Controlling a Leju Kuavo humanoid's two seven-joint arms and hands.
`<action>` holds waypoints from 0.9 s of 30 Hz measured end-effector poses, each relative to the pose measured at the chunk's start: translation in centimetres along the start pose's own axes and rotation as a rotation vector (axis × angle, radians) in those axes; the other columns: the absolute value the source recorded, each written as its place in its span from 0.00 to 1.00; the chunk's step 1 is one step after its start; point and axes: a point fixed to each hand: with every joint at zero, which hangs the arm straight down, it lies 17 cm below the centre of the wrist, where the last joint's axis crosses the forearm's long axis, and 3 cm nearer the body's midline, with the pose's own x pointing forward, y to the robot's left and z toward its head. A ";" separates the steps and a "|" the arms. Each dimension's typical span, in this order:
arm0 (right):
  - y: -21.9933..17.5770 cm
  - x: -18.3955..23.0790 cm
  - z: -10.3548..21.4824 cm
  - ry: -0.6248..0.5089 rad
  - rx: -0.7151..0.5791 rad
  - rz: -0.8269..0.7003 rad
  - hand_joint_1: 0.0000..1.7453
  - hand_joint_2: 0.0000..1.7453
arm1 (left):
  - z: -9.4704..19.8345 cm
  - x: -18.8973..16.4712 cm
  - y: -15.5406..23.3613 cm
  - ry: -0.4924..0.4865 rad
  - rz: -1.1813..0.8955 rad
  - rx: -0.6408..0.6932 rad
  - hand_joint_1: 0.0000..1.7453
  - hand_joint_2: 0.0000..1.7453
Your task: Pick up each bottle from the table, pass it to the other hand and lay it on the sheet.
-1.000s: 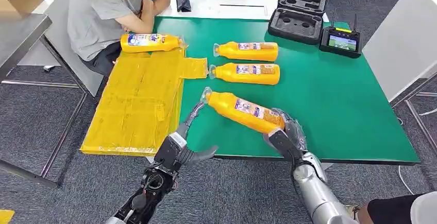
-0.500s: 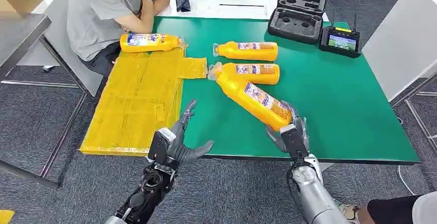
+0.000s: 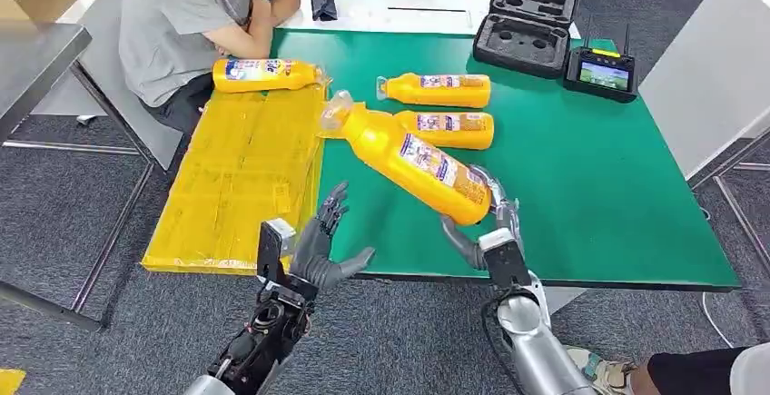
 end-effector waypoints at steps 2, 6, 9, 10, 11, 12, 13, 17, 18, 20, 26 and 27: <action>0.6 1.0 0.0 -0.020 0.004 -0.018 1.00 1.00 | 0.0 0.1 0.2 -0.001 0.031 0.006 0.00 1.00; 2.2 2.6 0.3 -0.049 0.030 -0.064 1.00 1.00 | 0.0 0.2 0.6 -0.005 0.078 0.015 0.00 1.00; 3.4 3.2 0.6 -0.054 0.054 -0.092 1.00 1.00 | -0.1 0.5 0.8 -0.014 0.103 0.018 0.00 1.00; 3.7 3.3 0.7 -0.054 0.060 -0.098 1.00 1.00 | -0.1 0.6 1.0 -0.018 0.107 0.023 0.00 1.00; 4.2 3.5 0.9 -0.054 0.068 -0.105 1.00 1.00 | -0.1 0.7 1.1 -0.024 0.111 0.028 0.00 1.00; 4.4 3.5 1.0 -0.054 0.074 -0.109 1.00 1.00 | -0.2 0.9 1.3 -0.030 0.116 0.032 0.00 1.00; 4.7 3.6 1.1 -0.053 0.079 -0.113 1.00 1.00 | -0.2 0.9 1.3 -0.032 0.117 0.034 0.00 1.00; 5.3 3.8 1.4 -0.054 0.090 -0.118 1.00 1.00 | -0.2 1.4 1.9 -0.046 0.158 0.049 0.00 1.00; 5.4 3.8 1.5 -0.053 0.092 -0.118 1.00 1.00 | -0.3 1.6 2.1 -0.049 0.175 0.056 0.00 1.00; 5.5 3.8 1.7 -0.051 0.095 -0.118 1.00 1.00 | -0.3 2.0 2.7 -0.055 0.219 0.068 0.00 1.00; 5.6 3.7 1.7 -0.053 0.094 -0.104 1.00 1.00 | -0.2 2.6 3.9 -0.067 0.279 0.083 0.00 1.00; 5.6 3.7 1.8 -0.053 0.093 -0.100 1.00 1.00 | -0.3 2.7 4.0 -0.070 0.283 0.084 0.00 1.00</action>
